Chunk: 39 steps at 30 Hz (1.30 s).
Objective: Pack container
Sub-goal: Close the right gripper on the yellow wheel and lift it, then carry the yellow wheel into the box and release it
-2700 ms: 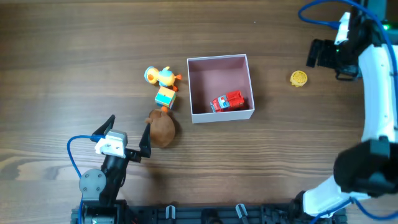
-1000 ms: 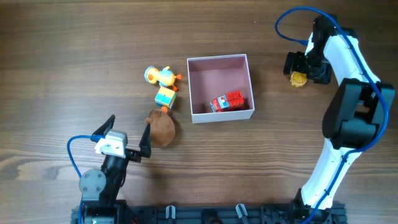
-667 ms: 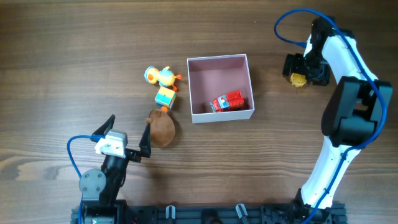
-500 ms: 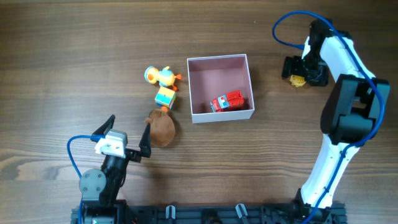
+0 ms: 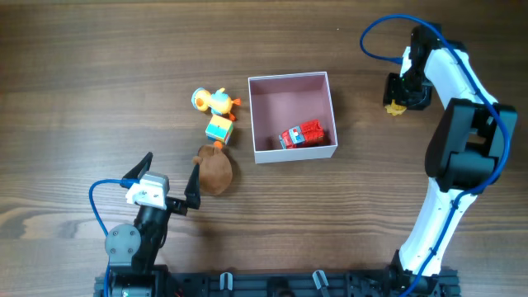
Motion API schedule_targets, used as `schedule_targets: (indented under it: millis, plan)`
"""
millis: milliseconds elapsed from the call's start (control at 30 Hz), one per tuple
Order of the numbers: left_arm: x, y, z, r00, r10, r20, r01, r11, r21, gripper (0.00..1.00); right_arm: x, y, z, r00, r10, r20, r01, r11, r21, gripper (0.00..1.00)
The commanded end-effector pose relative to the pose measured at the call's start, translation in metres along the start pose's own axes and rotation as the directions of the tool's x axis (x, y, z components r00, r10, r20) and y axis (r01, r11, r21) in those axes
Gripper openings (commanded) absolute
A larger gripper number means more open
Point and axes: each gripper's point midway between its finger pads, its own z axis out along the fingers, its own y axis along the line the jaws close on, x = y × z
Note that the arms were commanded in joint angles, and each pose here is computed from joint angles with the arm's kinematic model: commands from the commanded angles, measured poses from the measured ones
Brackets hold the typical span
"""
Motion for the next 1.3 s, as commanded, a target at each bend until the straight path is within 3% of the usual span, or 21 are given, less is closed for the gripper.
schedule_targets:
  millis: [0,267,467,600,800,933,1267]
  plan:
    - [0.002,0.0,0.0,1.0,0.015,-0.001,-0.015,1.0,0.0,1.0,0.001,-0.004,0.009,1.0,-0.002,-0.011,0.003,0.999,0.033,0.47]
    - [0.002,0.0,0.0,1.0,0.016,-0.001,-0.016,1.0,0.0,1.0,-0.006,-0.004,-0.001,1.0,-0.002,0.0,0.002,1.0,0.032,0.43]
    - [0.002,0.0,0.0,1.0,0.016,-0.001,-0.016,1.0,0.0,1.0,-0.028,0.007,-0.06,0.998,-0.022,0.062,0.02,1.0,0.022,0.41]
    - [0.002,0.0,0.0,1.0,0.016,-0.001,-0.016,1.0,0.0,1.0,-0.031,0.041,-0.105,0.991,-0.073,0.112,0.078,0.996,-0.037,0.42]
    - [0.002,0.0,0.0,1.0,0.015,-0.001,-0.015,1.0,0.0,1.0,0.001,0.12,-0.146,0.969,-0.215,0.122,0.226,0.971,-0.081,0.47]
    - [0.002,0.0,0.0,1.0,0.015,-0.001,-0.015,1.0,0.0,1.0,0.027,0.172,-0.161,0.934,-0.33,0.138,0.344,0.934,-0.098,0.47]
    - [0.002,0.0,0.0,1.0,0.015,-0.001,-0.015,1.0,0.0,1.0,0.06,0.235,-0.169,0.904,-0.397,0.157,0.417,0.9,-0.125,0.5]
